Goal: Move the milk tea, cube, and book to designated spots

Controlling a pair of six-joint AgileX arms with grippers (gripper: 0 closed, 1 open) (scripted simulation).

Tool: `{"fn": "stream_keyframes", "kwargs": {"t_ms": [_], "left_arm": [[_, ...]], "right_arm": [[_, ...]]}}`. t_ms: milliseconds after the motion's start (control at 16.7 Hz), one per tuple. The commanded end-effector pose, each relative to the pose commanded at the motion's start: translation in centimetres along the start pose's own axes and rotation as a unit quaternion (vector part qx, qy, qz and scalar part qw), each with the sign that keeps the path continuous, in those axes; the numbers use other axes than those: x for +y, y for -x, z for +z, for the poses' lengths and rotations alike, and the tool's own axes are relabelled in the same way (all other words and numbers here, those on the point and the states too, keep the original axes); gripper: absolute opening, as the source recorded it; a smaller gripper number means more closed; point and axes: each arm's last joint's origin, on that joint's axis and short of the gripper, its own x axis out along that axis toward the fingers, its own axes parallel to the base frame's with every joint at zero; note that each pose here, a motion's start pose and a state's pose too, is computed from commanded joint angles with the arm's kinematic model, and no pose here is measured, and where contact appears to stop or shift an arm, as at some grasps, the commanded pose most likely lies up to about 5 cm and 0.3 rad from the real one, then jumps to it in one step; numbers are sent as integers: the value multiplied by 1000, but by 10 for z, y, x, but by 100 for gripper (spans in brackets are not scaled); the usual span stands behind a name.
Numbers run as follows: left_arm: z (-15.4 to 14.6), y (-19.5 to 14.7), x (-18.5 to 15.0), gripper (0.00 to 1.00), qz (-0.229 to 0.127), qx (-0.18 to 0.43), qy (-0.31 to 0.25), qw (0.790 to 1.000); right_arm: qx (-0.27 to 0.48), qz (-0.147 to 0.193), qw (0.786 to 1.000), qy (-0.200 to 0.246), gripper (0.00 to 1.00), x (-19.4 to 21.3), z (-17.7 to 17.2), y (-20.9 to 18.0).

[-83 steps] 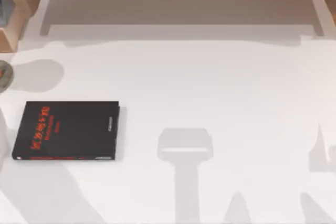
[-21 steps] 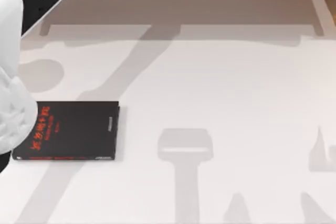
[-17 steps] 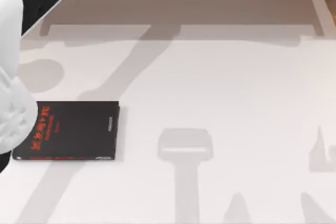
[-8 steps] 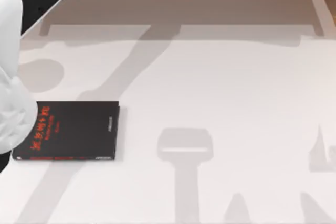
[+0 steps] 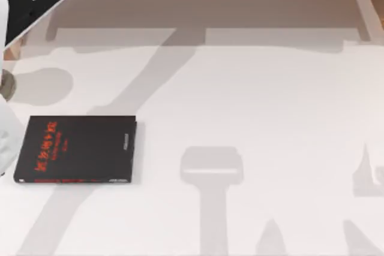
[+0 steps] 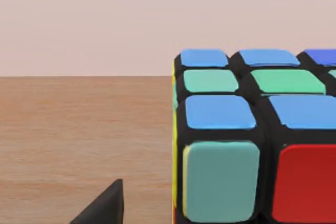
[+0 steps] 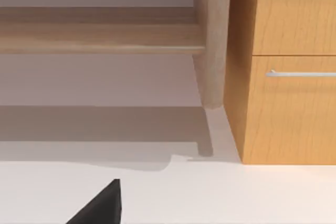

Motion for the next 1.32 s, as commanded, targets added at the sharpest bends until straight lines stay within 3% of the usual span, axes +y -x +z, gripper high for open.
{"fn": "stream_keyframes", "kwargs": {"t_ms": [540, 720, 900, 1140, 1320], "left_arm": [[-2, 11, 2, 100, 3, 1, 0, 1000], [2, 0, 29, 100, 4, -17, 4, 1000], [19, -17, 95, 100, 13, -66, 12, 998], [42, -20, 220, 100, 40, -152, -1, 988], [36, -7, 312, 100, 58, -181, -30, 981]], "right_arm": [[0, 0, 1000, 0, 100, 0, 0, 0], [0, 0, 1000, 0, 100, 0, 0, 0], [0, 0, 1000, 0, 100, 0, 0, 0], [0, 0, 1000, 0, 100, 0, 0, 0], [0, 0, 1000, 0, 100, 0, 0, 0]]}}
